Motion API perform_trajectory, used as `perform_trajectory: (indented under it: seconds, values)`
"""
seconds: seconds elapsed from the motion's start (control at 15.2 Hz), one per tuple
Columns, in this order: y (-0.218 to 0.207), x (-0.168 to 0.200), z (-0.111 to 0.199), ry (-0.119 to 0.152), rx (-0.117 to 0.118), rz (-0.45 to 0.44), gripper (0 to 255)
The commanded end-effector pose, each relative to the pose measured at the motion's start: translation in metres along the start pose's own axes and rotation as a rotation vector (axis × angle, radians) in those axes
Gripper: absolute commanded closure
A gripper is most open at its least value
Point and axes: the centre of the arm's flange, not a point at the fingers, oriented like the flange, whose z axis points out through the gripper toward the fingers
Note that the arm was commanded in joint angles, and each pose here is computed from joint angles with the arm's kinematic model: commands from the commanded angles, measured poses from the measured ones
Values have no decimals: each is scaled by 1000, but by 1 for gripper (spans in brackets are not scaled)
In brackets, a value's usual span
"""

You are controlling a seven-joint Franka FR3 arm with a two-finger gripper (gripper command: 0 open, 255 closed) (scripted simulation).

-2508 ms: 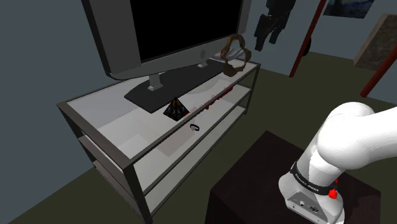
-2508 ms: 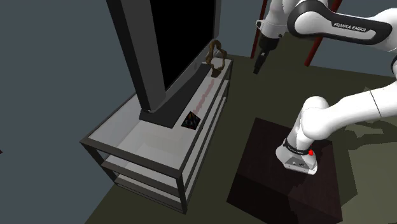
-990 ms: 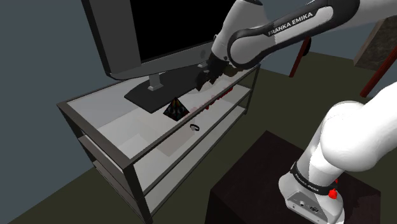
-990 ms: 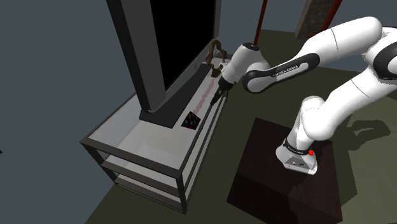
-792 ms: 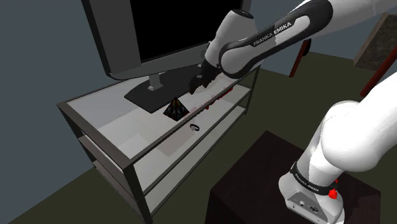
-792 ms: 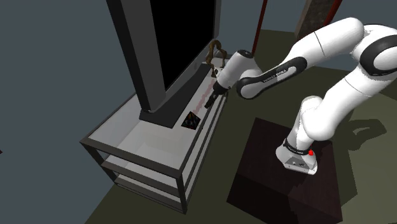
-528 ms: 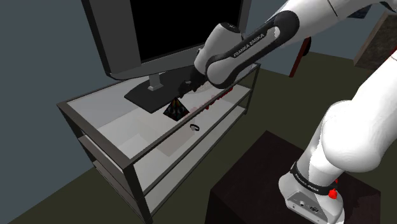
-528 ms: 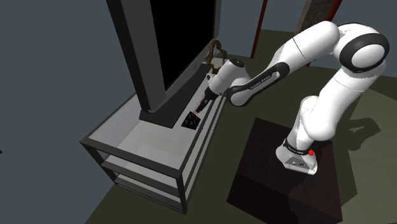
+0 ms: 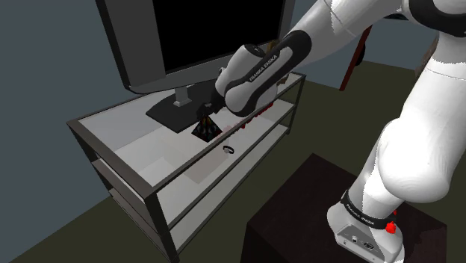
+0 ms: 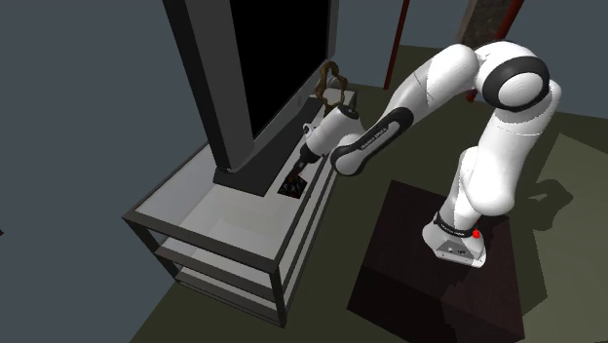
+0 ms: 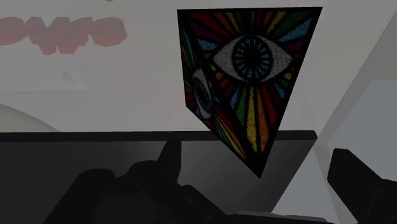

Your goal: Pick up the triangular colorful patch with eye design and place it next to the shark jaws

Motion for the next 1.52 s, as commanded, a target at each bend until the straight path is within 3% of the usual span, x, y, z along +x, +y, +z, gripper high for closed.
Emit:
perform_trajectory:
  seconds: [0.0, 0.59, 0.66, 1.25, 1.45]
  values:
    - [2, 1, 11, 1, 0, 0, 0]
    - [2, 1, 19, 1, 0, 0, 0]
    - [2, 1, 19, 1, 0, 0, 255]
    - [2, 1, 20, 1, 0, 0, 255]
    - [0, 9, 6, 1, 0, 0, 255]
